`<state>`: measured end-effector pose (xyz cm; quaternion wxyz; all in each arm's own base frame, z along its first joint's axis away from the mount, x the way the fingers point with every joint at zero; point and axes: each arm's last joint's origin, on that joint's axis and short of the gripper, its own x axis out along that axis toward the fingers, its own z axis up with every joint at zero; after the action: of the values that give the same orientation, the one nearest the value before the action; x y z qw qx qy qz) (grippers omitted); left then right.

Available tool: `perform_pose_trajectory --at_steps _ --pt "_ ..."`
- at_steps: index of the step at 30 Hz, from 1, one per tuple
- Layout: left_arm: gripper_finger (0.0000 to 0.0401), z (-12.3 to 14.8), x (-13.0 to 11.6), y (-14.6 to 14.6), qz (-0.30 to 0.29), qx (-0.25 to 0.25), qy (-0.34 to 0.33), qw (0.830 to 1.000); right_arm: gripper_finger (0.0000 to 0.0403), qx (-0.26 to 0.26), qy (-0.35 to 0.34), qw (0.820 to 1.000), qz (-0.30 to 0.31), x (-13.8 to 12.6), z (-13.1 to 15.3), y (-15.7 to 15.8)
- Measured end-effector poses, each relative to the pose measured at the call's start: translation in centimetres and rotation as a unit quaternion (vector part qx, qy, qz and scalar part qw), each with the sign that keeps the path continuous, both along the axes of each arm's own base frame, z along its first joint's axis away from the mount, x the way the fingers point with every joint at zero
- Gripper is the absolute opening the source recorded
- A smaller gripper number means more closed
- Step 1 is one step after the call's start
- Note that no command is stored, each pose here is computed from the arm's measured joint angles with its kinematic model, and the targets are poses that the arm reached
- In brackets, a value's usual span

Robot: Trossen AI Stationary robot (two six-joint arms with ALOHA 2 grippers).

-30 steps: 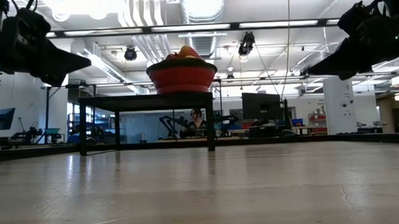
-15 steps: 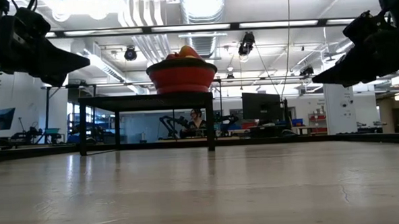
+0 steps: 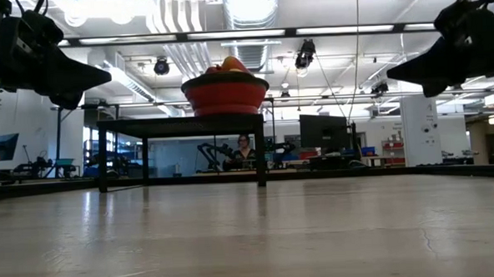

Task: Pick & Place Fruit
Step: Return to Home Position

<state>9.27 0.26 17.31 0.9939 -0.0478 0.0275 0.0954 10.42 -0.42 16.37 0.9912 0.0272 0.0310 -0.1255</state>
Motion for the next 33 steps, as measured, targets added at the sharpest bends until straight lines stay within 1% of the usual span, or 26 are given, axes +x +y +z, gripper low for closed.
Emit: perform_pose_trajectory --at_steps 4,11,33 --pt "0.0019 0.00 0.00 0.00 0.000 0.000 0.000 1.000 0.0008 0.030 -0.004 1.000 -0.002 0.02 -0.06 0.00" --pt "0.0025 0.00 0.00 0.00 0.000 0.000 0.000 1.000 0.0008 0.029 -0.001 1.000 -0.002 0.03 -0.12 0.00" --pt "0.0026 -0.02 0.01 0.00 0.000 0.000 0.000 1.000 0.0009 0.030 0.000 1.000 -0.002 0.03 -0.13 0.00"
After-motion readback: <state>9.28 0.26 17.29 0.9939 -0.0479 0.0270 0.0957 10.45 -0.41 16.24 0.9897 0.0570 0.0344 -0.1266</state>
